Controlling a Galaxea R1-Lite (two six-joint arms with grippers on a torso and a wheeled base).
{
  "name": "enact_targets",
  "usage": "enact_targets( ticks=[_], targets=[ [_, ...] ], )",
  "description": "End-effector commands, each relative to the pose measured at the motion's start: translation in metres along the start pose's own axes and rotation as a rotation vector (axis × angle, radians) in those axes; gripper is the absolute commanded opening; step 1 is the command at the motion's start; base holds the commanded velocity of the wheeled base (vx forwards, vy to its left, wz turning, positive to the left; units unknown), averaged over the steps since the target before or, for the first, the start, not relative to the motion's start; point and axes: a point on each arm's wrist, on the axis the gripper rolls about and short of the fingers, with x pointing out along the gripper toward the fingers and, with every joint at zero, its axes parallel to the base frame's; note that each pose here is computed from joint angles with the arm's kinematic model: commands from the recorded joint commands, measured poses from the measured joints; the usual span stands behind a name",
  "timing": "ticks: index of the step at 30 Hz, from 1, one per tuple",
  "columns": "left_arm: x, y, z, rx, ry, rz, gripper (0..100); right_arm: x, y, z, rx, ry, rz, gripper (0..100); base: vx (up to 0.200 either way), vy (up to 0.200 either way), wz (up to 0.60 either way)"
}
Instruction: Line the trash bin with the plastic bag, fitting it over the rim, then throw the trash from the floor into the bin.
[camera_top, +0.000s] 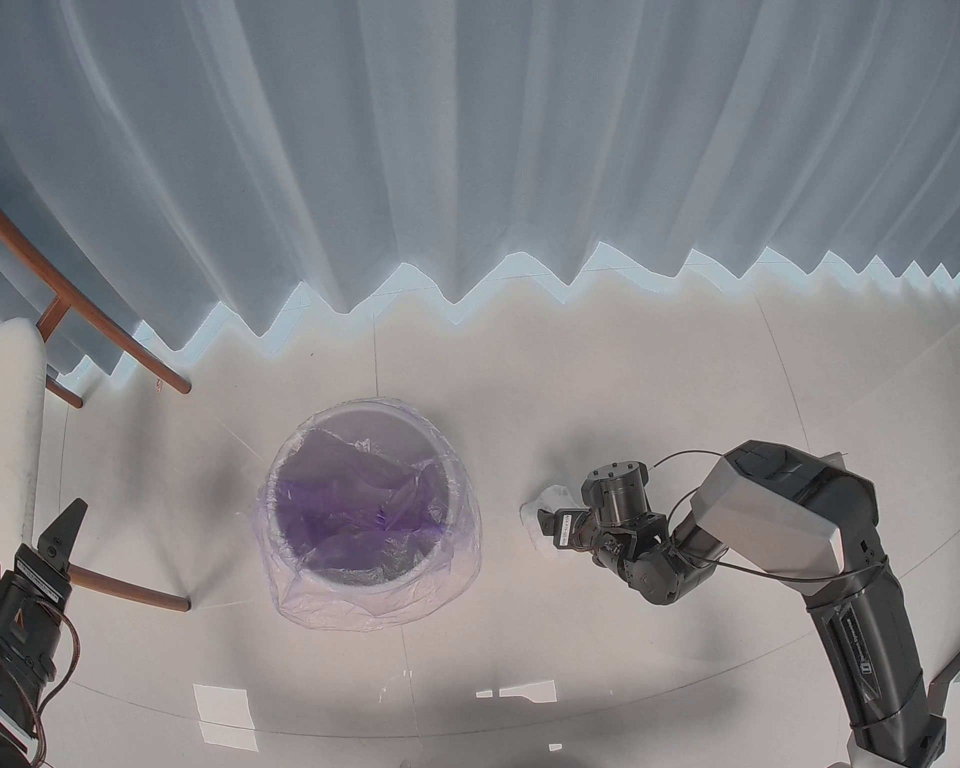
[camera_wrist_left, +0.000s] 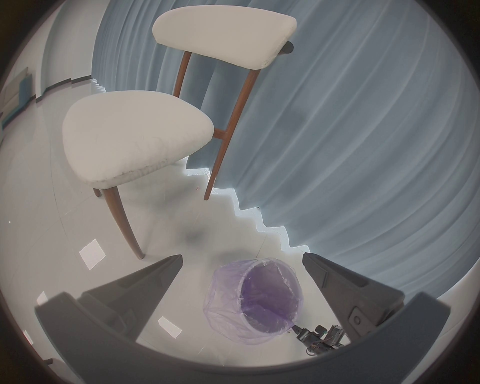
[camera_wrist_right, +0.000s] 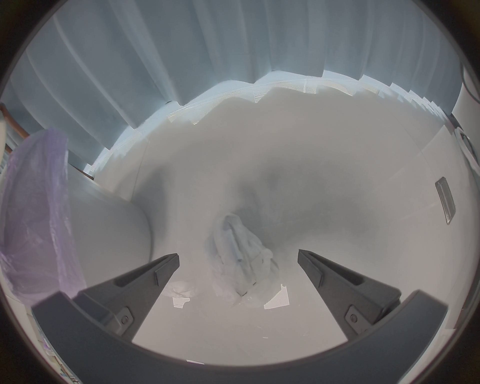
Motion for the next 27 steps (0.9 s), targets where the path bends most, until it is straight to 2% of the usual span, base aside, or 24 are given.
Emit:
enact_targets(
  ticks=[1, 4, 18, 19, 27],
  targets=[
    [-0.002, 0.003, -0.003, -0.001, 0.007, 0.009, 100, 0.007, -0.001, -0.001, 0.004, 0.006, -0.006, 100, 0.000, 0.000, 0.00],
    [-0.002, 0.003, -0.003, -0.001, 0.004, 0.010, 100, 0.016, -0.002, 0.006, 0.010, 0.004, -0.015, 100, 0.000, 0.000, 0.00],
    [-0.008, 0.004, -0.002, -0.001, -0.027, 0.015, 100, 0.017, -0.003, 0.006, -0.001, 0.043, -0.050, 100, 0.000, 0.000, 0.00],
    [-0.008, 0.004, -0.002, -0.001, -0.026, 0.016, 100, 0.017, -0.003, 0.006, -0.002, 0.046, -0.051, 0, 0.000, 0.000, 0.00],
    [-0.008, 0.004, -0.002, -0.001, -0.028, 0.020, 100, 0.017, -0.002, 0.006, 0.020, 0.047, -0.050, 0, 0.000, 0.000, 0.00]
  ],
)
